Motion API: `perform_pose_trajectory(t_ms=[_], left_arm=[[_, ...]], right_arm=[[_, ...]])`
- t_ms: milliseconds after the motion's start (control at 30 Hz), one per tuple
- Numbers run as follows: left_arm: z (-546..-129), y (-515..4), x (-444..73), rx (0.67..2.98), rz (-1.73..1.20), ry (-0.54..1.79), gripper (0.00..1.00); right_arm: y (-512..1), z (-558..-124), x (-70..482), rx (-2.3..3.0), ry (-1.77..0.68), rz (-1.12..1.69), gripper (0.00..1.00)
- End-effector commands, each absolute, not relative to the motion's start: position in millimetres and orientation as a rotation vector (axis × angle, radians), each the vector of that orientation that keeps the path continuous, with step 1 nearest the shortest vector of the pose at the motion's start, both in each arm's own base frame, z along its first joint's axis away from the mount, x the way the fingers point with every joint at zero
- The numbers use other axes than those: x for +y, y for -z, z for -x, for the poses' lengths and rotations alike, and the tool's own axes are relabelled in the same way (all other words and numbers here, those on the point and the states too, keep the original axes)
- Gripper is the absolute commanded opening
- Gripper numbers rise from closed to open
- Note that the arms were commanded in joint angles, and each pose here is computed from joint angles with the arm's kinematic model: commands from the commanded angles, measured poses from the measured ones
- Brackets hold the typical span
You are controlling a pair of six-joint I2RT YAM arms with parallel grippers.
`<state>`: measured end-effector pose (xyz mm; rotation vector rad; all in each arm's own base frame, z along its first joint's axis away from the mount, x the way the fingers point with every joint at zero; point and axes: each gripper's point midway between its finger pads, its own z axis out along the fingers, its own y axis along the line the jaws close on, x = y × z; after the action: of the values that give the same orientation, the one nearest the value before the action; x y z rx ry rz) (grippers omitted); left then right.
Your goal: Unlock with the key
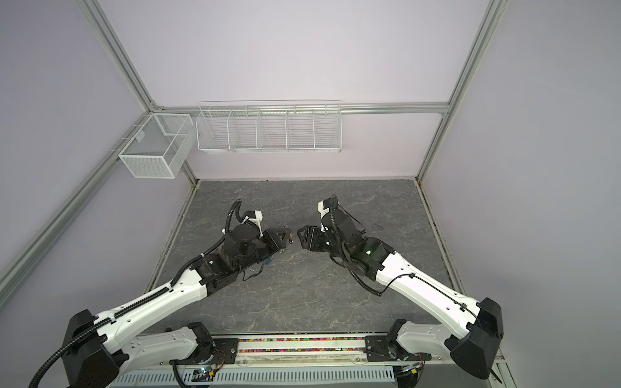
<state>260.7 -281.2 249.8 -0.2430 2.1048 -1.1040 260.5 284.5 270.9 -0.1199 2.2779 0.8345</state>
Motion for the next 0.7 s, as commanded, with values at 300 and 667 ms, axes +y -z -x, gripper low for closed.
perform_pose_trajectory(t_ms=[300, 667], left_arm=[[-230, -237, -308, 1.843, -0.281, 0.771, 0.00], [-218, -240, -315, 1.712, -0.348, 0.812, 0.00]], right_arm=[[-250, -243, 268, 2.531, -0.597, 0.366, 0.74], [-241, -250, 277, 2.589, -0.471, 0.390, 0.76]])
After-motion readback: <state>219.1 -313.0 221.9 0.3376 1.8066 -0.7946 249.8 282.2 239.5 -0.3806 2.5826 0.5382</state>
